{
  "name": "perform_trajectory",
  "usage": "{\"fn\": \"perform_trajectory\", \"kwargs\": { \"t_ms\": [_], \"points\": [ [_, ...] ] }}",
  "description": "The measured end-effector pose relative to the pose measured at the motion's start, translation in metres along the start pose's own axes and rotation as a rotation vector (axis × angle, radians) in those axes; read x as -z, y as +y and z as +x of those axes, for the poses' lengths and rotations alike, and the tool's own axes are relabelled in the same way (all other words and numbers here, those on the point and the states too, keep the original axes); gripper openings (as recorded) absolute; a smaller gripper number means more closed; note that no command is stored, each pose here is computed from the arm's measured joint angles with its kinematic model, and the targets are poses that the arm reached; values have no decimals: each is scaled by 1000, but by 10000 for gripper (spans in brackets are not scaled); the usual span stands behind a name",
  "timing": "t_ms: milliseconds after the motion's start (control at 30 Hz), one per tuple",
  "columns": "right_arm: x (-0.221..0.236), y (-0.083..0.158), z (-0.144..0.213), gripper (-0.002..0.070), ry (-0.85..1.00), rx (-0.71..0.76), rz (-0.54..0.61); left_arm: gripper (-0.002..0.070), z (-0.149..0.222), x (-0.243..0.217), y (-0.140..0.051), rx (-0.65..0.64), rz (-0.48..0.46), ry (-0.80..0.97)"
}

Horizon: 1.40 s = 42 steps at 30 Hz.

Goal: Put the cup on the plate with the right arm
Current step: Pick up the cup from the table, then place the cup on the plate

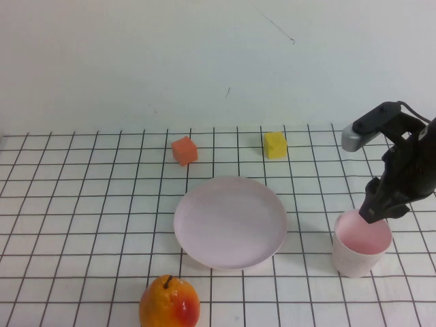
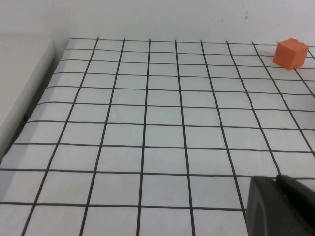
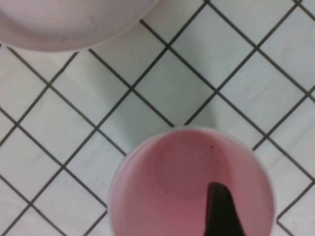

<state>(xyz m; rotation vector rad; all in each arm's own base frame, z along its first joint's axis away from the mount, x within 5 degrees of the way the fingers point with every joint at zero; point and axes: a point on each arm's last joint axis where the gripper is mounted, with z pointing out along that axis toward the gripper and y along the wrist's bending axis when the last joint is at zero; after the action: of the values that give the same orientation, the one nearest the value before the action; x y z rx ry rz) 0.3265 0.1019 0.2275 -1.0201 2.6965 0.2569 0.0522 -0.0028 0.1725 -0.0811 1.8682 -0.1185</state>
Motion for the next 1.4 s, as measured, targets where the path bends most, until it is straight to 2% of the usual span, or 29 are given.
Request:
{"fn": "perform_trajectory", "kwargs": {
  "t_ms": [300,400,500,600,700,933,1067,1167,1267,1400],
  "points": [
    [-23,-8,-2,390,36,-7,-1,-3,0,0,0,0,0,0],
    [-32,-10,-2,360,56,-12,-10,-3,0,0,0,0,0,0],
    [-40,-11,-1,271,75,-16,-20,-3,0,0,0,0,0,0],
    [-43,-11,-1,119,72,-28,-32,-3,0,0,0,0,0,0],
    [-40,-11,-5,35,57,-32,-35,-3,0,0,0,0,0,0],
    [-13,-11,-38,22,-90,-73,-73,-3,0,0,0,0,0,0],
    [7,-1,-70,22,-247,-76,-94,-3,0,0,0,0,0,0],
    [11,12,-93,22,-314,-27,-105,-3,0,0,0,0,0,0],
    [2,26,-112,22,-318,42,-117,-3,0,0,0,0,0,0],
    [-25,40,-128,22,-223,126,-126,-3,0,0,0,0,0,0]
  ]
}}
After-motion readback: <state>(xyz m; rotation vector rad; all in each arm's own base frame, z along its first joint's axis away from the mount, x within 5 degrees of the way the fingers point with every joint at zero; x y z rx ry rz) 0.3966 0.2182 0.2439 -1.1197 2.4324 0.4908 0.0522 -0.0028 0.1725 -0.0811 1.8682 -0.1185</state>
